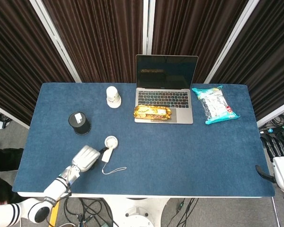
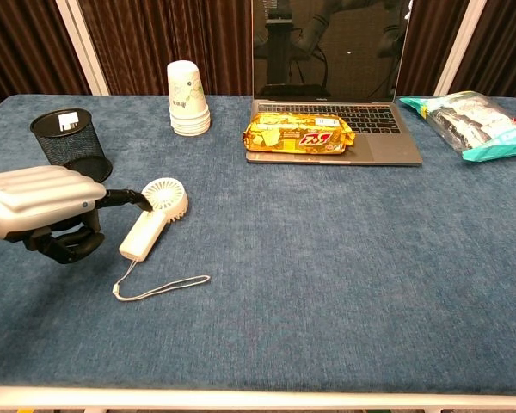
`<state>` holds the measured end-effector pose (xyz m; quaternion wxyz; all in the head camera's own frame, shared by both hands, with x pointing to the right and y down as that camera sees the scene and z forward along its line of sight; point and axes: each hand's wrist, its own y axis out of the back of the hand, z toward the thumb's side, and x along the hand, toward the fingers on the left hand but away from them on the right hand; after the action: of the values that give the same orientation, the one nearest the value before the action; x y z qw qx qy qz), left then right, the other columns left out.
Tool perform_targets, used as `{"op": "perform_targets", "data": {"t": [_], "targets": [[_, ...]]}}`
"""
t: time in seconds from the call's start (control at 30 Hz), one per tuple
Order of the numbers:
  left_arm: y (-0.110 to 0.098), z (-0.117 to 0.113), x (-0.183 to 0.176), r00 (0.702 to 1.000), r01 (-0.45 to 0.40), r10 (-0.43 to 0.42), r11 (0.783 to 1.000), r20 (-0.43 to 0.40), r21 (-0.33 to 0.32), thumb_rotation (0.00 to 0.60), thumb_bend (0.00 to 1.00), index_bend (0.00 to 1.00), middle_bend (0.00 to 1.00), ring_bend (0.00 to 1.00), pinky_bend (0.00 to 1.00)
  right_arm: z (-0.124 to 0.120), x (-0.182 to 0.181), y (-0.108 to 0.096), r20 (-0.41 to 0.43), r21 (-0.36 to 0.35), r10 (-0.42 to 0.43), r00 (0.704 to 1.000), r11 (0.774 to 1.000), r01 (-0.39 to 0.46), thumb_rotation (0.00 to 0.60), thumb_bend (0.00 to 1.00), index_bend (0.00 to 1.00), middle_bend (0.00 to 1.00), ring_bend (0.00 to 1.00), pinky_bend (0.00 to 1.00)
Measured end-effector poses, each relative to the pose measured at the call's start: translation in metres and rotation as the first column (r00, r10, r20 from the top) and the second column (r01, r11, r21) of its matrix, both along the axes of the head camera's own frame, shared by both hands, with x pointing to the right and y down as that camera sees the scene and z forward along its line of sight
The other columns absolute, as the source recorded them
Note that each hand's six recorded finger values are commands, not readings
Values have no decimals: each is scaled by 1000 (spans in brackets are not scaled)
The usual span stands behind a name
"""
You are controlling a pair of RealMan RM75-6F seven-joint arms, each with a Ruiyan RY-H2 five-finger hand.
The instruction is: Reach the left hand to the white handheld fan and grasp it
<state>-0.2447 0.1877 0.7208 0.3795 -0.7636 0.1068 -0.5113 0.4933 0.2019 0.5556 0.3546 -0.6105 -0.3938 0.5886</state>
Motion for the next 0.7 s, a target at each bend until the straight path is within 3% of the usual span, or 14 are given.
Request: {"op": "perform_targets", "data": {"t": [0.7], "targets": [[4,4,-2,1000,0,1,1000,7,-15,600,594,125,863,890,861,2,4,1,-5,-6,10,1000,1000,-10,600,198,0,0,0,0]]}}
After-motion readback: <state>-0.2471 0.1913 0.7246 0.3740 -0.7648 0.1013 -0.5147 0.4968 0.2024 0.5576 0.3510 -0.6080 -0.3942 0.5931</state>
